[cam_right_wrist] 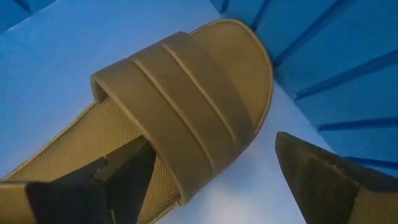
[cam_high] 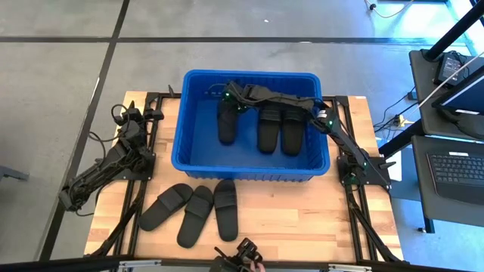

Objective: Pick and place slides into bin
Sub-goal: Put the black slide in the blue bin, then put the black slide into the blue bin

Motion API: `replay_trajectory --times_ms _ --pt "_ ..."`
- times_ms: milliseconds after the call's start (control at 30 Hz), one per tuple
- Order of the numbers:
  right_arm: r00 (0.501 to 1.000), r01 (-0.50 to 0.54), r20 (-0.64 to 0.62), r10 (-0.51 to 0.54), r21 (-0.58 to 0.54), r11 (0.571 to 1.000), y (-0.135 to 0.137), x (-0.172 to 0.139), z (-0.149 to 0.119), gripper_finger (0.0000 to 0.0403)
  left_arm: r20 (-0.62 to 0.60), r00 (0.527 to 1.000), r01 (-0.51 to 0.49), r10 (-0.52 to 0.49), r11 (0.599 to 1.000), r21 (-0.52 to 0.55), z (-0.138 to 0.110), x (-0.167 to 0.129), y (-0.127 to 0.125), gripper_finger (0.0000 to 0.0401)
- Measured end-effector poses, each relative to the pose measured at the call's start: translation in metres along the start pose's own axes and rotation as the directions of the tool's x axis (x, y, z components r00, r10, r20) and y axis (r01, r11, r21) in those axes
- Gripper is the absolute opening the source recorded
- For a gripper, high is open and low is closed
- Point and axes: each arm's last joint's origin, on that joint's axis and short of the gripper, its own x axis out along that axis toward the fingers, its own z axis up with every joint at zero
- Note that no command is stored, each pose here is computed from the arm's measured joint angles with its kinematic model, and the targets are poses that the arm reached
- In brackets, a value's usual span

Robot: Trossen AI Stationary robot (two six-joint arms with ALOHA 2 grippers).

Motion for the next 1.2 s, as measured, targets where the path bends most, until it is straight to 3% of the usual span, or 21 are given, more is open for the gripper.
replay_trajectory --times_ms 533,733,967,1200 --pt "0.991 -0.125 -0.046 0.126 0.023 0.992 0.003 0.000 -0.002 0.0327 0.000 1.000 0.000 0.000 1.000 0.000 0.000 0.000 0.000 0.0248" --pt "0.990 -0.120 -0.076 0.120 -0.004 0.993 0.002 -0.008 0.000 0.0327 0.000 1.000 0.000 0.000 1.000 0.000 0.000 0.000 0.000 0.0248" --pt "0.991 -0.125 -0.047 0.123 -0.037 0.991 0.001 -0.042 0.021 0.0327 0.000 1.000 0.000 0.000 1.000 0.000 0.000 0.000 0.000 0.0248" --pt "0.987 -0.155 -0.002 0.158 -0.208 0.966 0.011 -0.088 0.030 0.0327 0.001 1.000 0.000 0.000 1.000 -0.001 0.000 0.000 0.000 0.0248"
